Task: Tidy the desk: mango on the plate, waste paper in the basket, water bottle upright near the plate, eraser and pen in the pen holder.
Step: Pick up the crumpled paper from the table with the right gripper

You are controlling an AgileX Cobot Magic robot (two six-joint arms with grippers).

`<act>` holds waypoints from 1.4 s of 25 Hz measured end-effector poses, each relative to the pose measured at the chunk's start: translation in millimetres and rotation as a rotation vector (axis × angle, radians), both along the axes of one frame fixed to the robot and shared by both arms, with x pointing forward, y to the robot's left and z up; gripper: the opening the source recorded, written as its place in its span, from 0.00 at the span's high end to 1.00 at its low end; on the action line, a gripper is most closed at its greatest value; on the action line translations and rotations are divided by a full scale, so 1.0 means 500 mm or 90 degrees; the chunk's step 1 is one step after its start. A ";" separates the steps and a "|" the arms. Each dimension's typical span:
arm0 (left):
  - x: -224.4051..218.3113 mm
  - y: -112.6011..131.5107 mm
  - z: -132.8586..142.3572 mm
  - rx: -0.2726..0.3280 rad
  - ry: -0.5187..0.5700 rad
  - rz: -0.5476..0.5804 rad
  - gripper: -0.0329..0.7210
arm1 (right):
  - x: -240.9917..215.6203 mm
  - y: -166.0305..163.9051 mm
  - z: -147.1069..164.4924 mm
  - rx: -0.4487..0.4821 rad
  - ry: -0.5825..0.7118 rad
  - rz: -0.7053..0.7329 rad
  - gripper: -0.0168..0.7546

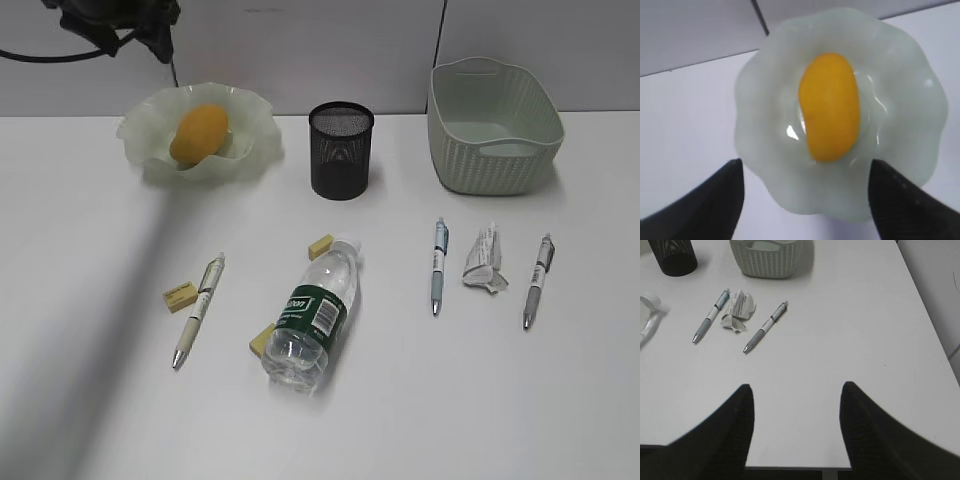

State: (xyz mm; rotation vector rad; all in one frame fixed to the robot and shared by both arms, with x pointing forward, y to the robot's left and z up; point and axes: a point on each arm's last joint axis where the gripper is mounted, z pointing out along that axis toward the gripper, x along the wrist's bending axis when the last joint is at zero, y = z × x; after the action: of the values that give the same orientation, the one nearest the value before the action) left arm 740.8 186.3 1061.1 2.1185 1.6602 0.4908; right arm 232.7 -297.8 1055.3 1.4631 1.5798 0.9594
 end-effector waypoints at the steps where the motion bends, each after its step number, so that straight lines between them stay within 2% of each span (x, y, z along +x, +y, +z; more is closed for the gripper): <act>1: -0.001 0.009 0.009 0.003 -0.006 0.014 0.18 | 0.000 0.000 0.000 0.000 0.000 0.000 0.41; 4: -0.004 0.042 0.032 0.000 -0.016 0.049 0.18 | 0.000 0.000 0.000 0.000 0.000 0.000 0.41; 9: -0.001 0.137 0.059 -0.012 -0.032 0.121 0.18 | 0.000 0.000 0.000 0.000 0.000 0.000 0.40; 12: 0.002 0.184 0.050 -0.041 -0.017 0.153 0.18 | 0.000 0.000 0.000 0.000 0.000 0.000 0.40; 14: 0.002 0.203 0.043 -0.044 -0.007 0.166 0.18 | 0.000 0.000 0.000 0.000 0.000 0.000 0.40; 18: -0.006 0.205 0.043 -0.057 0.004 0.168 0.18 | 0.000 0.000 0.000 0.000 0.000 0.000 0.40; 24: -0.054 0.186 0.061 -0.103 0.043 0.156 0.19 | 0.000 0.000 0.000 0.000 0.000 0.000 0.40; 30: -0.142 0.158 0.105 -0.083 0.060 0.132 0.19 | 0.000 0.000 0.000 0.000 0.000 0.000 0.40; 35: -0.222 0.163 0.147 -0.063 0.054 0.130 0.20 | 0.000 0.000 0.000 0.000 0.000 0.000 0.40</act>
State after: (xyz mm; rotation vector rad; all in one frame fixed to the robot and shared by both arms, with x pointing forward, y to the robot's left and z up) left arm 629.8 267.8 1134.8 1.9332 1.9192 0.3741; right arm 232.7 -297.8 1055.3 1.4631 1.5798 0.9594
